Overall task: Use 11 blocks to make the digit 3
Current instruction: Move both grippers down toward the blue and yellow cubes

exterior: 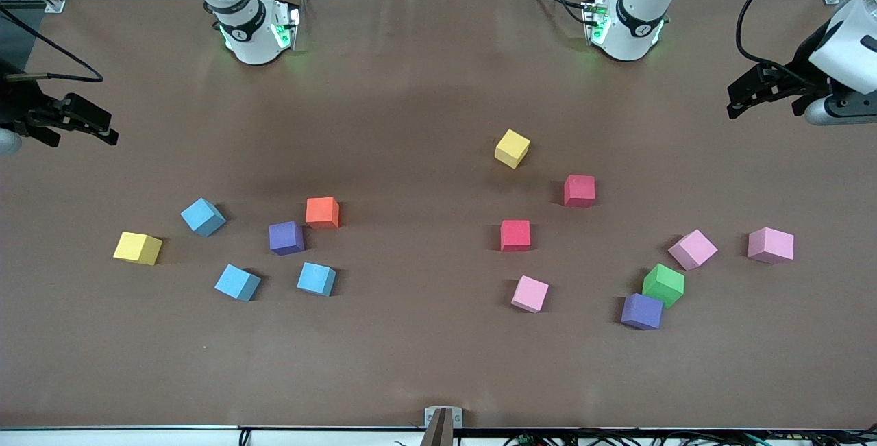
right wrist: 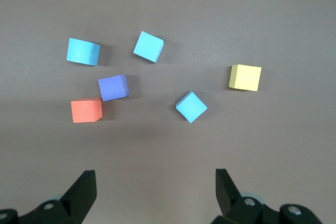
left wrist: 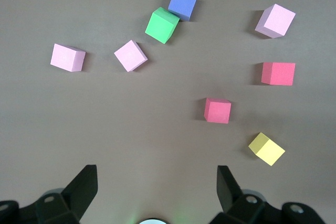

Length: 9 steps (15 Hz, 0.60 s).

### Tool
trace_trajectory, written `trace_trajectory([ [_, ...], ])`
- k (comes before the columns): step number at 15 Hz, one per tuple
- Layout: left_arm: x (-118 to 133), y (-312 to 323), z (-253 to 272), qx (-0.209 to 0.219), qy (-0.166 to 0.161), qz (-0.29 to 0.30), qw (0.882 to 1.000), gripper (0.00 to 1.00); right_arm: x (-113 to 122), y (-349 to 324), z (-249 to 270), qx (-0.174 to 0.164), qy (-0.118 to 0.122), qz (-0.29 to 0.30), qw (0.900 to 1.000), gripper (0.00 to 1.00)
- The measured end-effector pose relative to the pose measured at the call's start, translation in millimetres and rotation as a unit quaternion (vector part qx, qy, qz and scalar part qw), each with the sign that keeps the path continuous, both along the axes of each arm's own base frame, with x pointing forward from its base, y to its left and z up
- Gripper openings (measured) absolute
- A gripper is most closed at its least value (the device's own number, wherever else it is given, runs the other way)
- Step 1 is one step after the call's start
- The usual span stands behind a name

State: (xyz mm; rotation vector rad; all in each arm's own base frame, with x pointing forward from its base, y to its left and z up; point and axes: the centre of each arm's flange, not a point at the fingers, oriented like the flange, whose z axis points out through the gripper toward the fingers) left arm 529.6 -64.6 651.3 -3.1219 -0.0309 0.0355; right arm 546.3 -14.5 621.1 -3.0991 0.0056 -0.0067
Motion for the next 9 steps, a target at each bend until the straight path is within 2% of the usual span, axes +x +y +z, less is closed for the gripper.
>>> trace_trajectory([
  [6, -0.1, 2.0, 7.1, -0.001, -0.008, 0.002, 1.000, 1.00, 1.3, -0.1, 1.2, -0.001, -0.006, -0.001, 1.000, 1.00],
  [9, 10.6, -6.4, -15.4, -0.002, 0.013, -0.007, 1.000, 1.00, 1.3, 0.5, 1.5, -0.001, -0.007, -0.001, 1.000, 1.00],
])
